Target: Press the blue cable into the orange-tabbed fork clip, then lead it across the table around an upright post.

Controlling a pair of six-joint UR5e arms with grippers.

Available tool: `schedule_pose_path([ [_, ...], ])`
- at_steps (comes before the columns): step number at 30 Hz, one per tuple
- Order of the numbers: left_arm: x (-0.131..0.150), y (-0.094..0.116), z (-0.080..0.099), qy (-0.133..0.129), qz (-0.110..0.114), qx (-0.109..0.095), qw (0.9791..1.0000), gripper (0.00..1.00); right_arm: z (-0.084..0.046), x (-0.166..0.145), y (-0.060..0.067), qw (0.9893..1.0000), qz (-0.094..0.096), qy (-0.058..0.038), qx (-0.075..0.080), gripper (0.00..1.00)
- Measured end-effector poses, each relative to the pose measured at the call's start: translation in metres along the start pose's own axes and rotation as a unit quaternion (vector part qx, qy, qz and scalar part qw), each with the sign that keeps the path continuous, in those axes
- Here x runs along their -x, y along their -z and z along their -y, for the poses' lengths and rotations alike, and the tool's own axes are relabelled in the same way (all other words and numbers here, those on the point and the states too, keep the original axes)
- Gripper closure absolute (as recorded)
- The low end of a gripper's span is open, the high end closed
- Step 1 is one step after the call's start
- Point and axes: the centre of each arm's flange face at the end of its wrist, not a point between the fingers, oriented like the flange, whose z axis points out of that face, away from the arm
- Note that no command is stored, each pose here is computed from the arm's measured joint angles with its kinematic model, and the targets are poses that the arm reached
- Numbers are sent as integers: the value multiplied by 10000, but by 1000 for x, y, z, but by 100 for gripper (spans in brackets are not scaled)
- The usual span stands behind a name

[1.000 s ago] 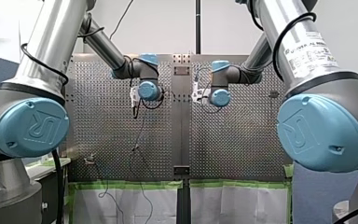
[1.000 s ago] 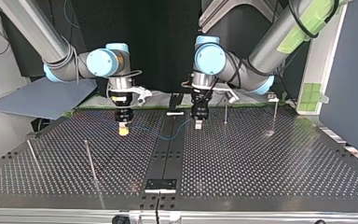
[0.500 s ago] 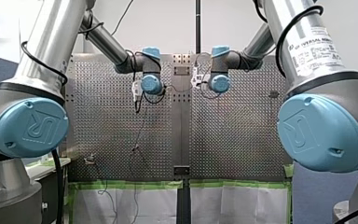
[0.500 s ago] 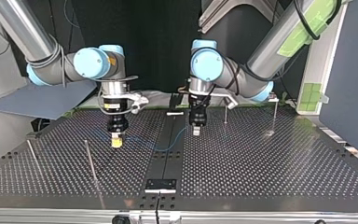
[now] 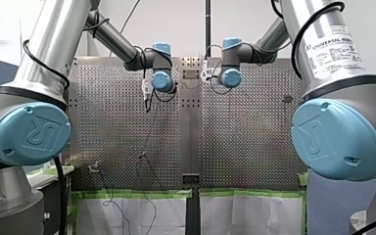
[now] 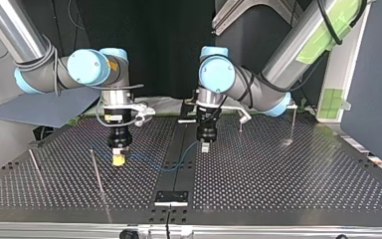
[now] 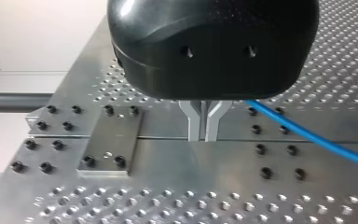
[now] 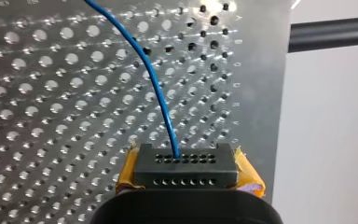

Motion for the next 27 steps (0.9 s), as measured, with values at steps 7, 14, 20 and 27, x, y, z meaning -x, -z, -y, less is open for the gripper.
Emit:
schedule_pose_path([
  [7, 19, -6, 8, 62, 104, -43, 9999, 100, -7, -21, -1, 9999, -143, -46, 50, 100],
  [14, 34, -8, 16, 110, 177, -92, 9997, 100, -15, -30, -3, 9997, -197, -86, 108, 100],
  [20, 48, -10, 25, 160, 270, -153, 9994, 100, -24, -33, -4, 9995, -211, -121, 176, 100],
  [27, 63, -12, 32, 198, 339, -200, 9990, 100, -37, -50, -6, 9989, -340, -172, 272, 100],
])
